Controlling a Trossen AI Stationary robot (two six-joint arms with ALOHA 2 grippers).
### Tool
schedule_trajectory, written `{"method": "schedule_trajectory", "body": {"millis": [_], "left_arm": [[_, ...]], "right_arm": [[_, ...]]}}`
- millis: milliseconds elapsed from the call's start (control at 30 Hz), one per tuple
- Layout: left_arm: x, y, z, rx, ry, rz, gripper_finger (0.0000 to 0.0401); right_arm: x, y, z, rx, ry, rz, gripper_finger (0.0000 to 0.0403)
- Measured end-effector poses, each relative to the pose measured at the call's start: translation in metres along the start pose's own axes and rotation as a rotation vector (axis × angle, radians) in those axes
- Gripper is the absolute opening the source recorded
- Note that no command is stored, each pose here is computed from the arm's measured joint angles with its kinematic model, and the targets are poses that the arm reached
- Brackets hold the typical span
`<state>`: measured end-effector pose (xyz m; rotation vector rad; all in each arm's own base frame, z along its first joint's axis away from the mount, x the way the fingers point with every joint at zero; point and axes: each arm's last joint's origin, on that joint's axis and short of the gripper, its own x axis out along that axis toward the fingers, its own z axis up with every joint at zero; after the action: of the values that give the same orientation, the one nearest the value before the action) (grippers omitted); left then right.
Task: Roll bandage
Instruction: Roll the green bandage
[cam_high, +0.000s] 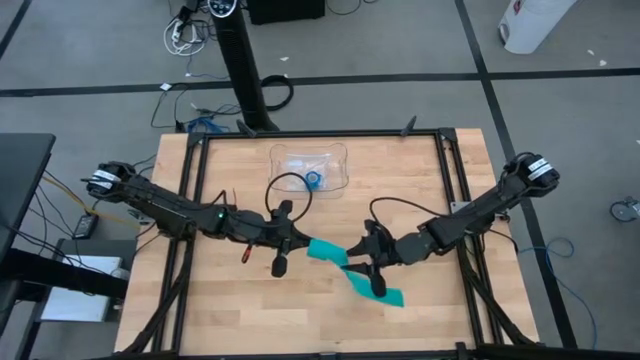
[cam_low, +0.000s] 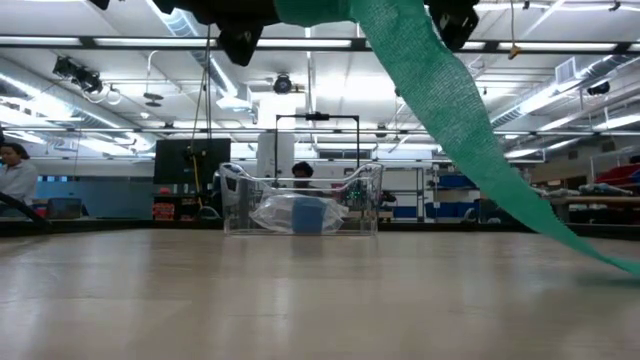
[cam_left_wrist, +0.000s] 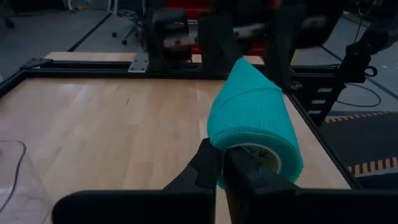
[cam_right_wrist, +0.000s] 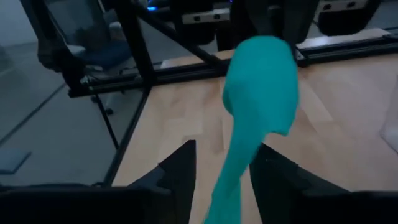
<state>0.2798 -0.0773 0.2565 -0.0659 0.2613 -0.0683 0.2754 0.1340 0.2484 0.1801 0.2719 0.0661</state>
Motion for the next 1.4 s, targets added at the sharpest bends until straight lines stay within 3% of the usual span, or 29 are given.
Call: {"method": "schedule_trajectory", "body": {"millis": [67,167,233,400,667,900,1200,1400], "left_arm": [[0.000,0.000,0.000,0.004,-0.002,0.000,0.0019],[0.000,0.000,0.000,0.026,-0.001,0.003,0.0019],[0.000,0.000,-0.001,0.029,0.008,0.005,0.0019],[-0.001,-0.003,-0.004,0.115,0.039,-0.024,0.0019],[-0.006,-0.024,-0.007,0.527,0.023,-0.091,0.0019],[-0.013,-0.044,-0.011,0.703,0.012,-0.098,0.0019],[-0.021,-0.064,-0.009,0.737,-0.052,-0.090,0.0019],[-0.023,-0.068,0.001,0.695,-0.159,-0.094,0.0019]], "right_arm": [[0.006,-0.001,-0.005,-0.009,0.011,-0.002,0.0107],[0.013,-0.003,-0.007,-0.012,0.011,0.032,0.0034],[0.011,-0.003,-0.005,-0.023,0.009,0.060,0.0011],[-0.010,-0.006,0.013,-0.034,-0.014,0.073,0.0002],[-0.033,-0.025,0.034,-0.022,-0.030,0.017,0.0000],[-0.056,-0.052,0.049,-0.002,-0.020,-0.084,0.0000],[-0.078,-0.087,0.058,0.037,-0.006,-0.250,0.0000],[-0.066,-0.097,0.053,0.088,0.057,-0.215,0.0000]]}}
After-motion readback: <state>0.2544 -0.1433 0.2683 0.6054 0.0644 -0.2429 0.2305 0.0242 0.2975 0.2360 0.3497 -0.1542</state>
